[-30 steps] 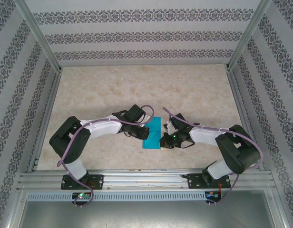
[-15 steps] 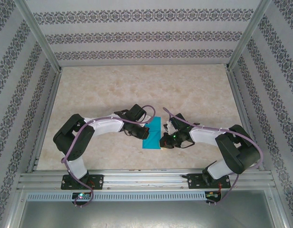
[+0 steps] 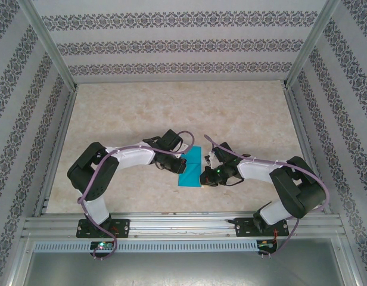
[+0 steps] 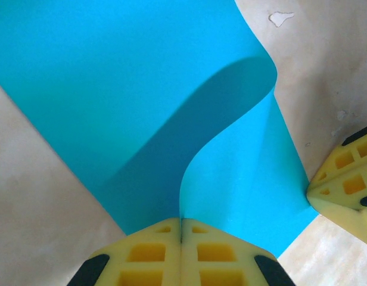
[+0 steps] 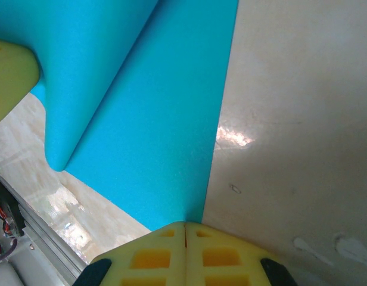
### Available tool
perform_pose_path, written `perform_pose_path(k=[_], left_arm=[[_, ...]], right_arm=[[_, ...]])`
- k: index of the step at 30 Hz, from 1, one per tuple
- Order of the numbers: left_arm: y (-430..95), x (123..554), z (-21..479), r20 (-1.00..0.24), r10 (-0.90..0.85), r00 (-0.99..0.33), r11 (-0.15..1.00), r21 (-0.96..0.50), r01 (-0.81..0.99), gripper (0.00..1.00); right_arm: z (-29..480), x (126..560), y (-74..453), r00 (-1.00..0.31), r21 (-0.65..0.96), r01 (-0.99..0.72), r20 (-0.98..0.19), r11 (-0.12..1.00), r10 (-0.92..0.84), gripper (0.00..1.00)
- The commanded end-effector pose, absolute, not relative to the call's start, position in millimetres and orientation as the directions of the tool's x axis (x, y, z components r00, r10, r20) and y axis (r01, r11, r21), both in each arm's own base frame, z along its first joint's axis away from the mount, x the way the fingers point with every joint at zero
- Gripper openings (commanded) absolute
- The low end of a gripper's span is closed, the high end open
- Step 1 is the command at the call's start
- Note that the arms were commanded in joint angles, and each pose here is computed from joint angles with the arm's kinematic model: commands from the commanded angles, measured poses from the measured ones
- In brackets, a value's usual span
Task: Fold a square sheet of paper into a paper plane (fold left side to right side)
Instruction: Fold the triangle a second time at the center of the table.
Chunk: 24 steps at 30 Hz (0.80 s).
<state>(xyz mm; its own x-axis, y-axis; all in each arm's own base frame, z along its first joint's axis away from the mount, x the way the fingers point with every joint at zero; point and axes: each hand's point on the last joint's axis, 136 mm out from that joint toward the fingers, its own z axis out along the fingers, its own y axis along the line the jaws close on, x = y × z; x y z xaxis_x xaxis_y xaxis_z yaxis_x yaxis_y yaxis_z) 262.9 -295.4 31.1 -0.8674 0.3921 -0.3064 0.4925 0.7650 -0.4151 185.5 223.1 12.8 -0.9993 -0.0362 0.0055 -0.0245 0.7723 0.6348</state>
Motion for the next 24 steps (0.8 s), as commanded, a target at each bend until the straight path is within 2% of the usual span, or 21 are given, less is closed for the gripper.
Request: perform_pose_path(k=[1,17,24], left_arm=[[-292.0,269.4,29.1,-0.302,0.405,-0.863,0.772,-0.393,0.5,0.04],[-293.1,269.0,22.0,-0.287,0.414,-0.864,0.77,-0.395,0.501,0.04],[-287.9,262.9,9.6,-0.25,0.421,-0.872,0.779,-0.391,0.489,0.04]], right_arm=[[-8.9,173.4,203.6,-0.998,0.545,0.013,0.063,0.838,-0.025,0.0],[-8.5,173.4,204.4,-0.997,0.548,0.013,0.066,0.836,-0.028,0.0],[15.9,187.3,218.1,-1.0,0.619,-0.01,0.01,0.786,-0.021,0.0]])
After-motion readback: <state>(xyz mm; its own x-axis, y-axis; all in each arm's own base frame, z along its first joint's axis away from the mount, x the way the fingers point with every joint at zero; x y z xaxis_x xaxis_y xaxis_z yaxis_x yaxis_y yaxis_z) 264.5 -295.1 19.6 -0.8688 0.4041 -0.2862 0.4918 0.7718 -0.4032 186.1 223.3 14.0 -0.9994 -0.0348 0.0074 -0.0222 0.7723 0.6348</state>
